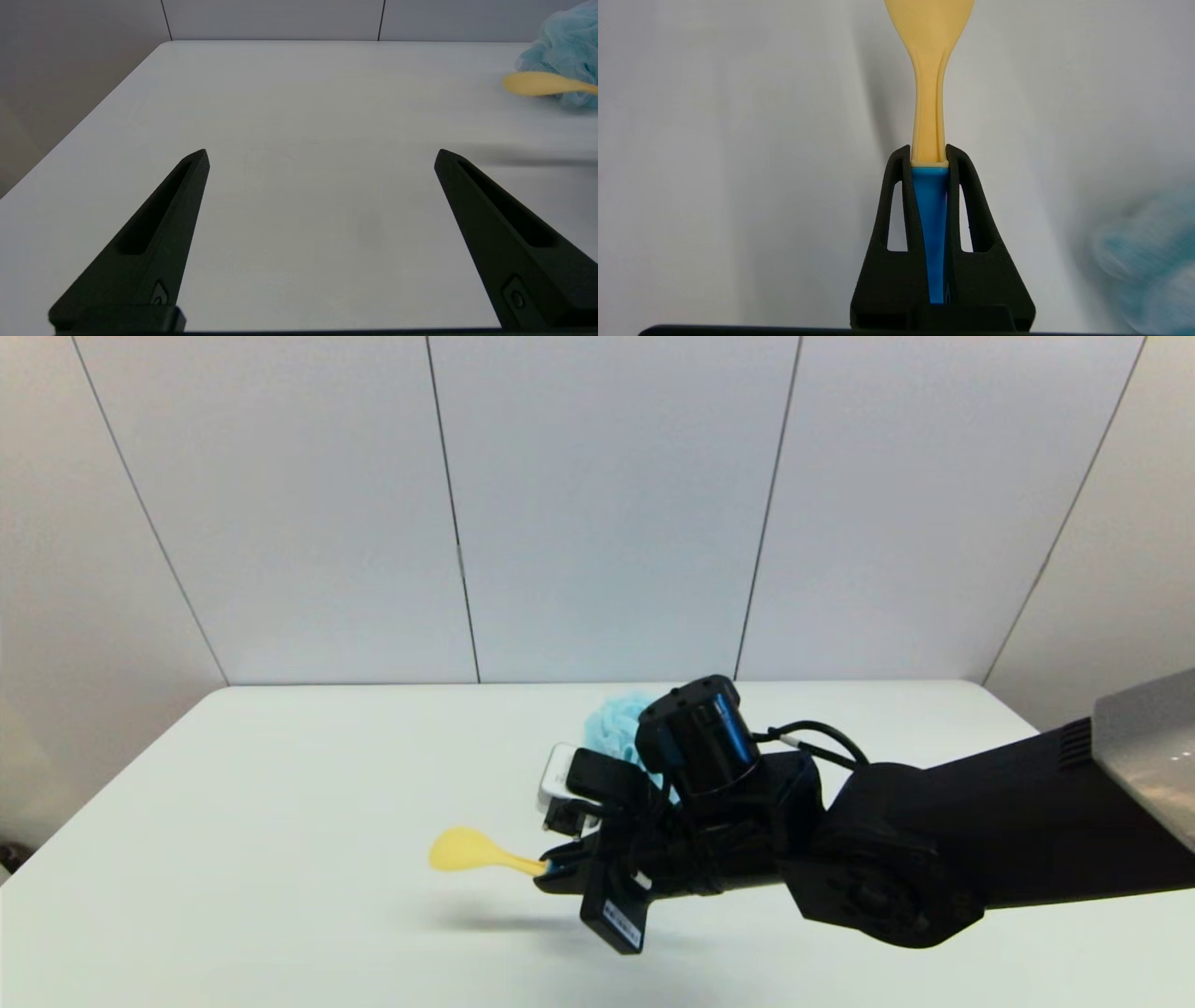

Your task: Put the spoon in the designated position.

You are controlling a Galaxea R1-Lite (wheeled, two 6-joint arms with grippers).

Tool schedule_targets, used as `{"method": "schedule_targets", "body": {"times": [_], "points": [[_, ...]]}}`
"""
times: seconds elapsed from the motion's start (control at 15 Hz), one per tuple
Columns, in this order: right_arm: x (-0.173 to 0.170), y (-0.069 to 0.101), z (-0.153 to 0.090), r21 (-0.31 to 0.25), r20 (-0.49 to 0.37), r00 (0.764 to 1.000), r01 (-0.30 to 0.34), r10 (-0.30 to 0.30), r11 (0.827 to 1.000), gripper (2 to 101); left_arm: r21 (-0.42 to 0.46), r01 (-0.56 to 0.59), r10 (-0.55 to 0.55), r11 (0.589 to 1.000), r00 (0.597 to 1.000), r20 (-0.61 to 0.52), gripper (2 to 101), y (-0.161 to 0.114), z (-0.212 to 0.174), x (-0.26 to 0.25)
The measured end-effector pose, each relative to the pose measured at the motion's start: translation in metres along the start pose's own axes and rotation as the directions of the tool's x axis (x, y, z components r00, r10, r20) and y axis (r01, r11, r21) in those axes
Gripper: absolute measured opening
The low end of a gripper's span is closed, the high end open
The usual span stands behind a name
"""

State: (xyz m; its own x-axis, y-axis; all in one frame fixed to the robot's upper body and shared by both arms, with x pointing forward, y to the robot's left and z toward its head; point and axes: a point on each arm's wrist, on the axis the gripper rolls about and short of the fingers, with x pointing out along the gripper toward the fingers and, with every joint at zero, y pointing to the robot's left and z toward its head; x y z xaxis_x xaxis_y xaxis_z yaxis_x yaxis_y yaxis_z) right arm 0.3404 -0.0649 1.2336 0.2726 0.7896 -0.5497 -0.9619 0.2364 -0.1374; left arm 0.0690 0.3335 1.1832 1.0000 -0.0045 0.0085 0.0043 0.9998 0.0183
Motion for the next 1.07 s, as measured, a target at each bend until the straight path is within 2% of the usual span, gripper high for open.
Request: {"method": "schedule_targets", "body": {"times": [0.33, 0.47, 0.73, 0.87, 1.07], "points": [[-0.034, -0.025, -0.016, -0.010, -0.079, 0.995, 0.053, -0.053, 0.999, 8.4, 0.000, 0.000, 0.000, 1.000, 1.000, 0.000, 97.8, 0.000, 0.000, 0.000], [-0.045, -0.033, -0.023, 0.004, -0.092, 0.993, 0.079, -0.079, 0.997, 8.4, 0.000, 0.000, 0.000, 1.000, 1.000, 0.000, 97.8, 0.000, 0.000, 0.000], [-0.058, -0.042, -0.042, 0.004, -0.130, 0.987, 0.100, -0.098, 0.995, 8.4, 0.000, 0.000, 0.000, 1.000, 1.000, 0.000, 97.8, 0.000, 0.000, 0.000], [-0.063, -0.043, -0.038, 0.014, -0.123, 0.989, 0.083, -0.081, 0.996, 8.4, 0.000, -0.001, 0.001, 1.000, 1.000, 0.000, 97.8, 0.000, 0.000, 0.000], [-0.078, -0.049, -0.016, 0.017, -0.092, 0.993, 0.078, -0.076, 0.997, 8.4, 0.000, -0.001, 0.001, 1.000, 1.000, 0.000, 97.8, 0.000, 0.000, 0.000]]}}
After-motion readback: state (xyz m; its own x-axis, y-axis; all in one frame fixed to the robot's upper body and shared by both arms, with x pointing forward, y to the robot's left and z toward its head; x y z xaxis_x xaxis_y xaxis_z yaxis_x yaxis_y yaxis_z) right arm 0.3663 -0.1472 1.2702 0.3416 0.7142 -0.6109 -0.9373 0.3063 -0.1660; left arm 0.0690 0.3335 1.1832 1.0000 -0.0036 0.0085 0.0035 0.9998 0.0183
